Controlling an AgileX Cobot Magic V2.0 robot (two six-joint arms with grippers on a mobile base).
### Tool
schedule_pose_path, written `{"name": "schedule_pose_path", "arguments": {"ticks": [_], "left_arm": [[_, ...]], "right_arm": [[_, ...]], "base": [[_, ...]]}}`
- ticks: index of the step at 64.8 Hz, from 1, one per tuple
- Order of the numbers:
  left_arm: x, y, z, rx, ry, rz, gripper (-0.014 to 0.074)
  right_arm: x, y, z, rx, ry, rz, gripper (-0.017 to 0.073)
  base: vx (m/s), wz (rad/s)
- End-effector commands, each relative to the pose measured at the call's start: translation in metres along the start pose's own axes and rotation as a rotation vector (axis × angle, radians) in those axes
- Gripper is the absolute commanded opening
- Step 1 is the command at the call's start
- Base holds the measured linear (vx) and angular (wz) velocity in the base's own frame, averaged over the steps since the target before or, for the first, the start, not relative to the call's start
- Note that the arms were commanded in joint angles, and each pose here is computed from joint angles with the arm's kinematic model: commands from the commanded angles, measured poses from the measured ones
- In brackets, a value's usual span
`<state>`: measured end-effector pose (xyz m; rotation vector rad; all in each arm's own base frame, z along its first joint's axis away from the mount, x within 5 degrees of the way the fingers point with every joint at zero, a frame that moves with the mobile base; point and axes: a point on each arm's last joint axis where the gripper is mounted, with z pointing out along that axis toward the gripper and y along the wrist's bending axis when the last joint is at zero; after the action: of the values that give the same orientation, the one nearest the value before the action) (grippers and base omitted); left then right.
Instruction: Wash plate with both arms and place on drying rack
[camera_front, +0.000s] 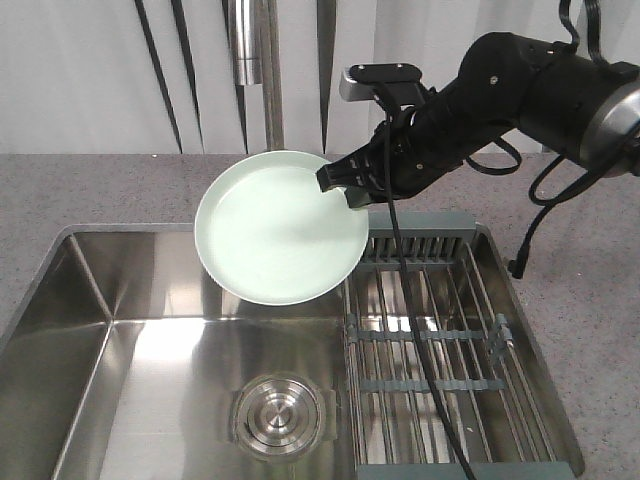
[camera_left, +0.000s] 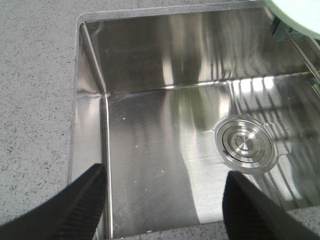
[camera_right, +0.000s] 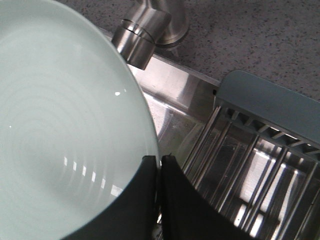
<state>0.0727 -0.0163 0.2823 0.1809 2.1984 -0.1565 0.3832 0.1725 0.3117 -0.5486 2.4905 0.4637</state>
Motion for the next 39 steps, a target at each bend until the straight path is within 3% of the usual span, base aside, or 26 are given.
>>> {"name": "schedule_pose_path", "arguments": {"ticks": [1,12,25,39], "left_arm": [[-0.012,0.000,-0.004,-0.001,-0.076,-0.014,0.0463],[-0.012,0.000,-0.004,-0.001,-0.076,-0.014,0.0463],[-0.012,0.000,-0.004,-0.001,-0.076,-0.014,0.0463],[-0.012,0.000,-0.004,-0.001,-0.076,-0.014,0.0463]], "right_arm": [[-0.016,0.000,-0.041,0.007,-0.145,-0.020,-0.0004],[-0.011,-0.007,-0.063,0.024,-0.183,-0.006,-0.0003],[0.018,-0.017,-0.076,0.061,-0.194,0.020,-0.0001],[0.050,-0.012,-0.090,0.072,-0.196,0.029,-0.0001]], "base": [[0.00,0.00],[0.00,0.00],[0.00,0.00],[0.00,0.00]]}}
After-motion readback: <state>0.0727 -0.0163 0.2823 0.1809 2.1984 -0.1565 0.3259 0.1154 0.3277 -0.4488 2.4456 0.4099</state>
